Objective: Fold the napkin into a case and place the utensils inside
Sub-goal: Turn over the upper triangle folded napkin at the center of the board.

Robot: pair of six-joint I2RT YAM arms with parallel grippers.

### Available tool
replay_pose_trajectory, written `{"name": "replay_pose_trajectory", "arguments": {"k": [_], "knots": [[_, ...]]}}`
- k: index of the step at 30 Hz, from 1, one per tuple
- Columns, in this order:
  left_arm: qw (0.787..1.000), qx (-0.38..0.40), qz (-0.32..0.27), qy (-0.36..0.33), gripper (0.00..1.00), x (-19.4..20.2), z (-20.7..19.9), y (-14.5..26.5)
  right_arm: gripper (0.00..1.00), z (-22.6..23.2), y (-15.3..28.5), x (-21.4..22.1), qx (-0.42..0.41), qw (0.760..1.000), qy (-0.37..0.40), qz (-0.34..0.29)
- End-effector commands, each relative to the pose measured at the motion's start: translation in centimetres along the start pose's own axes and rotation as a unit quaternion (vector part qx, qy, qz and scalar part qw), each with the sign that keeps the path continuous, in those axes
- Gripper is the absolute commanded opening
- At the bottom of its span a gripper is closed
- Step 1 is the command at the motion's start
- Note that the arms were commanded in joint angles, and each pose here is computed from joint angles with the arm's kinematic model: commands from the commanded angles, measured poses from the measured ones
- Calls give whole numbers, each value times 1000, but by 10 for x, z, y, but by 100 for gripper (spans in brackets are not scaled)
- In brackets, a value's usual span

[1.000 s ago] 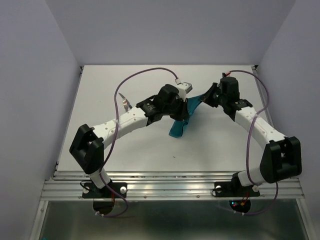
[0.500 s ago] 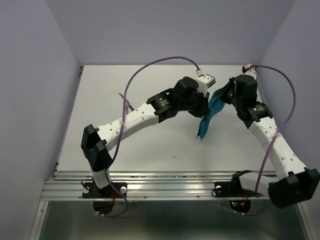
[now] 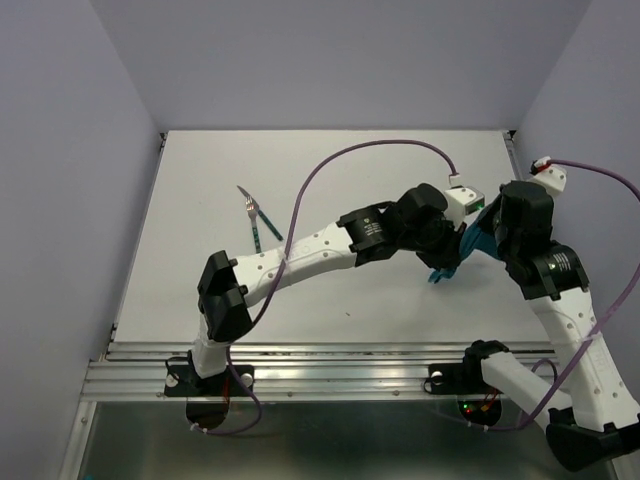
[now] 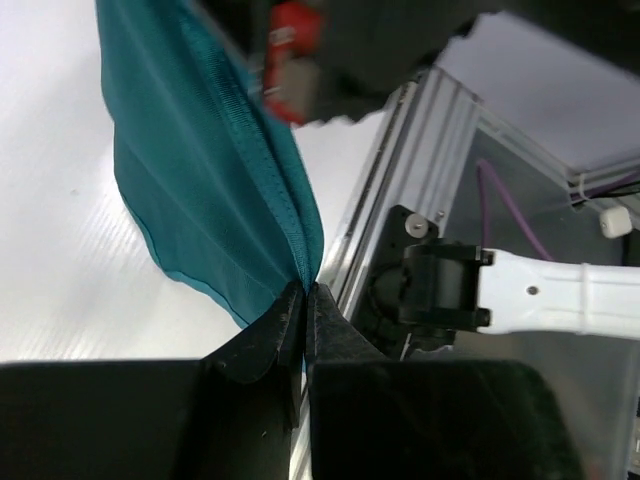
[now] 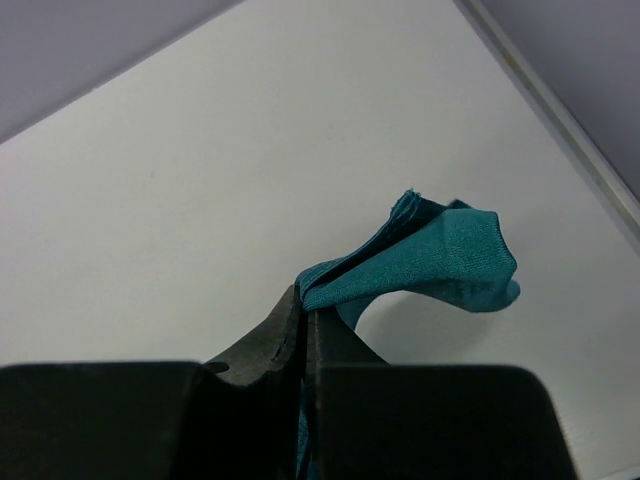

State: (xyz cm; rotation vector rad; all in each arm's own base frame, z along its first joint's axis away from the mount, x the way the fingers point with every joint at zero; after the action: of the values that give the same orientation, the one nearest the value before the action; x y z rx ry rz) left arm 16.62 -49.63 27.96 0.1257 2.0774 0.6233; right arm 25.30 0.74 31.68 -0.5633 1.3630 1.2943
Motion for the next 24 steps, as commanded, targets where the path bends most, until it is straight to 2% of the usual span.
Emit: {"name": "replay_pose_trajectory", "arguments": {"k": [1, 8, 11, 14, 15, 16, 18, 24], "knots": [[997, 68, -7, -24, 0, -11, -48, 5, 1, -21, 12, -24, 52, 998, 5, -41], [993, 118, -27, -1, 0, 0, -57, 2, 1, 1, -10, -19, 28, 998, 54, 2], [990, 136, -30, 33, 0, 10, -36, 3, 1, 27, -38, -5, -9, 996, 83, 45], [989, 126, -50, 62, 0, 17, 1, 11, 1, 55, -76, 19, -43, 988, 111, 98], [989, 117, -43, 74, 0, 30, 16, 14, 1, 67, -85, 16, -57, 987, 110, 98], [988, 110, -57, 87, 0, 25, 36, 18, 1, 77, -104, 33, -66, 982, 122, 127], [988, 89, -62, 107, 0, 34, 68, 23, 1, 100, -119, 33, -98, 979, 122, 130], [987, 61, -46, 139, 0, 68, 112, 28, 1, 151, -177, 77, -122, 964, 152, 179]]}}
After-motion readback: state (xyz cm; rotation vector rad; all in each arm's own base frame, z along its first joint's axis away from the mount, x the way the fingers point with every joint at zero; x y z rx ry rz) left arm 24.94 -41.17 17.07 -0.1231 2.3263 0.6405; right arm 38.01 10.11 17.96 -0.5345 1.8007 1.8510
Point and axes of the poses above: each gripper's point midway between its finger pads, its own y axis back along the fingers, its own z axis along the line the jaws close on, x = y × z, the point moved 3 cm from there along y, back along the fingers, and after that the axes turned 3 degrees about y, right-handed, at the moved point
